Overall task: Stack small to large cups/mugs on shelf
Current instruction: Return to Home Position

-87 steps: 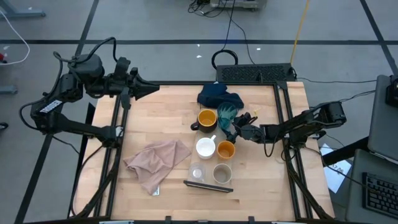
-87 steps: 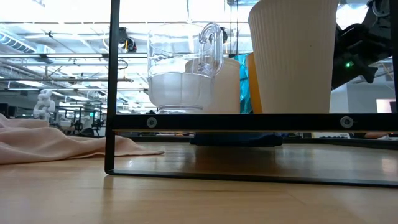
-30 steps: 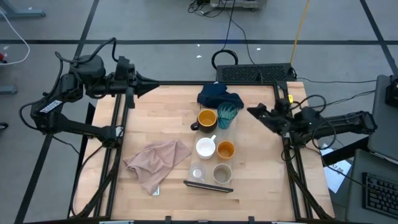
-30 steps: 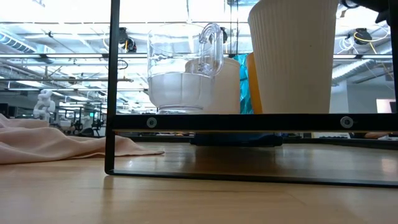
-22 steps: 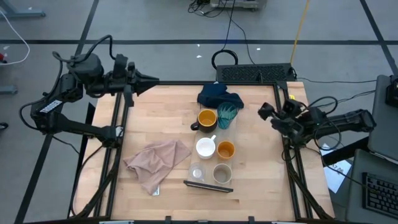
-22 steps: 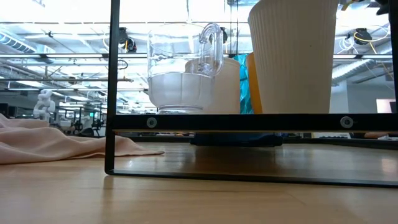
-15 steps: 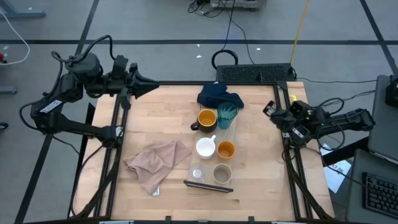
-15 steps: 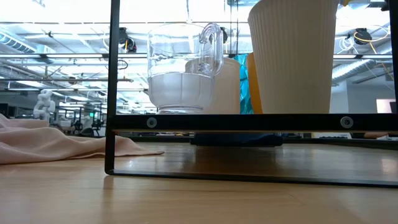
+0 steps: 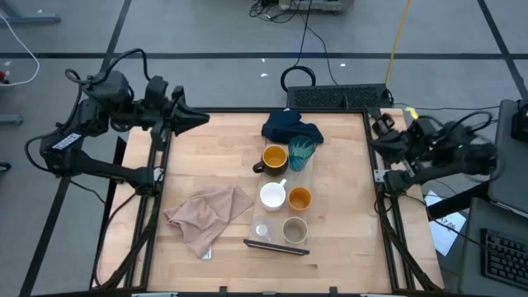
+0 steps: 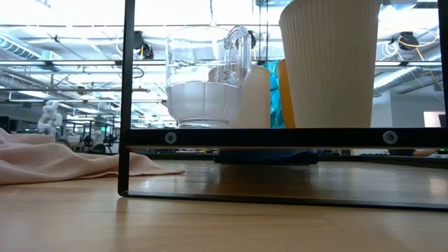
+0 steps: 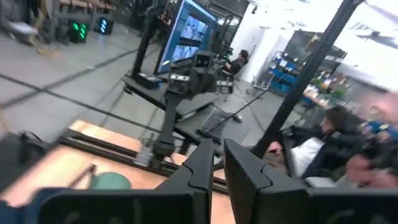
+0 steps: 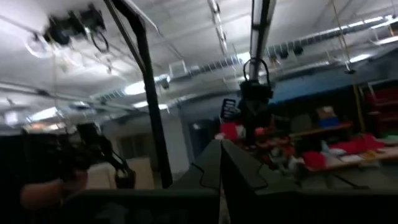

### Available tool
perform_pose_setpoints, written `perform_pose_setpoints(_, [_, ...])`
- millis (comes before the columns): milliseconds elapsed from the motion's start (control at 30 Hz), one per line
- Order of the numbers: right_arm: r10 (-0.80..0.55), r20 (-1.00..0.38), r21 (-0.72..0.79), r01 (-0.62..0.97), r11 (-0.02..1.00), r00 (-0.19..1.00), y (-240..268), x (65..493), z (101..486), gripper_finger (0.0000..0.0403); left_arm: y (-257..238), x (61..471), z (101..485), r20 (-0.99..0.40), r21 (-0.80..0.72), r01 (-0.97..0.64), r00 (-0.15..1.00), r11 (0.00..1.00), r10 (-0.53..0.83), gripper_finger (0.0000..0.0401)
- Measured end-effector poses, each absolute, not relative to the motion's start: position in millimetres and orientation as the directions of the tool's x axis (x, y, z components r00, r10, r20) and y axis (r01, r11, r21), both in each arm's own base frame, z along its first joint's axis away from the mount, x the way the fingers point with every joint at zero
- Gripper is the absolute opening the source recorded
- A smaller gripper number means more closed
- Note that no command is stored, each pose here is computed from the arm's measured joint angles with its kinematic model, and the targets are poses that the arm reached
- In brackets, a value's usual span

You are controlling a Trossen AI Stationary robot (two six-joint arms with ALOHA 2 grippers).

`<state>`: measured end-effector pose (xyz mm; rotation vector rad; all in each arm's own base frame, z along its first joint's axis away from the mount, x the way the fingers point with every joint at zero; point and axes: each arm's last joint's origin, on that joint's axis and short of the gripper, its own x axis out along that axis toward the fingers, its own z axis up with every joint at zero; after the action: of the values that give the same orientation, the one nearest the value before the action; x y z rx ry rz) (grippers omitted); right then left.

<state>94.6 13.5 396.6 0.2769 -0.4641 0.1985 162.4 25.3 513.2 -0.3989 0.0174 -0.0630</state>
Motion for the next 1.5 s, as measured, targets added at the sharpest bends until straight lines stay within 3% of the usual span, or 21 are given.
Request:
perform_pose_setpoints(133, [0.124,0.370,0.159,-0.194,0.968,0.921,12,85,429,0.0000,24,152,513,-0.014,-0.278,0.026,0.999,0.960,-0.031,0.0037])
perform_pose_setpoints(267, [0.032,0.186,0.159,-0.062,0.985,0.982,8,77,444,0.0000,24,138,503,-0.132,-0.208,-0.081,0.990,0.975,0.054,0.0022])
perform_pose_setpoints(400, [-0.062,0.014,0.113,0.060,0.992,0.998,5,77,440,0.0000,22,129,494,-0.223,-0.171,-0.099,0.973,0.980,0.059,0.0005])
perform_pose_setpoints(533, [-0.069,-0.090,-0.031,0.067,0.997,0.994,6,84,424,0.0000,21,129,489,-0.269,-0.146,-0.046,0.963,0.988,0.006,0.0003])
perform_pose_setpoints(633, [-0.093,-0.160,-0.017,0.091,0.996,0.983,6,92,408,0.0000,21,132,483,-0.248,-0.131,-0.036,0.969,0.991,0.003,0.0004])
perform_pose_setpoints(767, [-0.099,-0.177,0.054,0.110,0.992,0.979,7,97,397,0.0000,19,130,468,-0.077,-0.106,0.035,0.996,0.994,-0.043,0.0002])
perform_pose_setpoints(933, [-0.099,-0.123,0.079,0.109,0.991,0.987,7,97,401,0.0000,18,116,424,-0.007,-0.173,-0.005,1.000,0.985,0.004,0.0002])
perform_pose_setpoints(1033, [-0.096,-0.148,0.075,0.108,0.991,0.984,7,97,398,0.0000,16,111,407,0.096,-0.189,0.048,0.995,0.981,-0.030,0.0003])
perform_pose_setpoints(1233, [-0.098,-0.234,0.061,0.115,0.991,0.967,7,96,388,0.0000,17,118,355,0.025,-0.256,0.044,0.999,0.966,-0.039,0.0003])
perform_pose_setpoints(1500, [-0.091,-0.104,-0.021,0.090,0.996,0.990,10,119,353,0.0000,21,132,328,0.160,-0.304,0.059,0.987,0.951,-0.010,0.0004])
